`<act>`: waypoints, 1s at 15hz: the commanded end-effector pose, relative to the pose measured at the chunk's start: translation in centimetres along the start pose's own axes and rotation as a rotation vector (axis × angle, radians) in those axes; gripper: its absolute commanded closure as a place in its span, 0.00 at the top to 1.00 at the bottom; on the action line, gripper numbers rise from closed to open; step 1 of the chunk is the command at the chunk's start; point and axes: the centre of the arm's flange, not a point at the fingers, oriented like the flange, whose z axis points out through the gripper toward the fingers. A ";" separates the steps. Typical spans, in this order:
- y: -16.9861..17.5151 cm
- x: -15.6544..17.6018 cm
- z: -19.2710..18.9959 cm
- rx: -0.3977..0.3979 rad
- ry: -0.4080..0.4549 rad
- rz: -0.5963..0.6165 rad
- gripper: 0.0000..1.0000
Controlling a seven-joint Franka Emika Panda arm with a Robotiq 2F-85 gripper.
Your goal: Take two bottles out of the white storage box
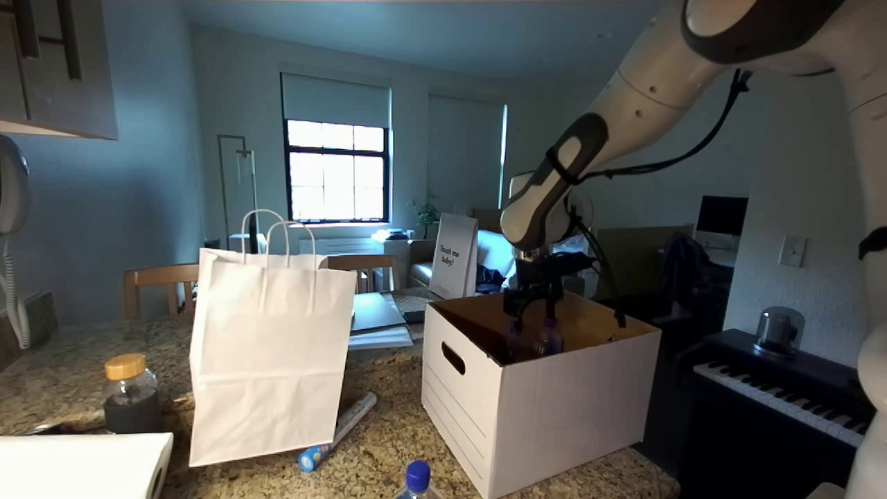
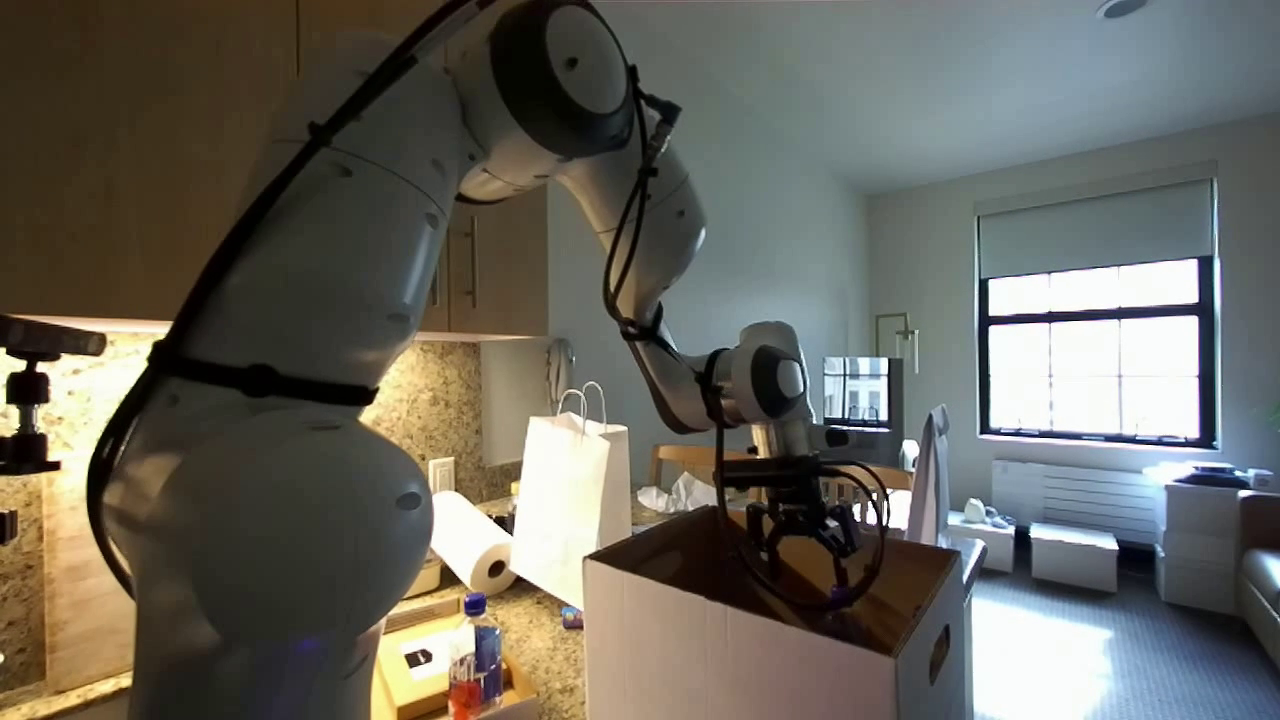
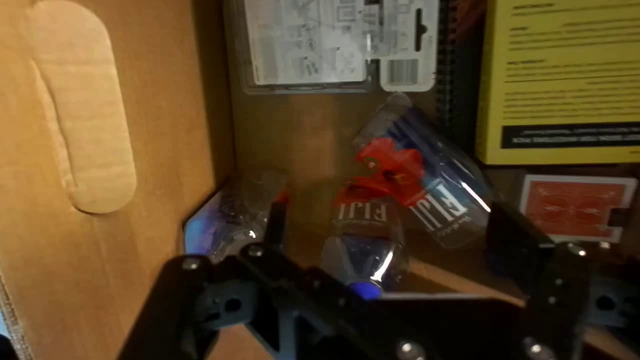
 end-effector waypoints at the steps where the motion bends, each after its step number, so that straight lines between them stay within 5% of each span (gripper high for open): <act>1: 1.2 2.7 3.5 -0.121 -0.022 -0.085 1.00; 3: 1.7 3.0 4.1 -0.130 -0.055 -0.136 1.00; 9: -0.3 5.2 1.1 0.008 -0.031 -0.213 1.00; 15: -0.6 6.5 0.3 0.097 0.034 -0.151 1.00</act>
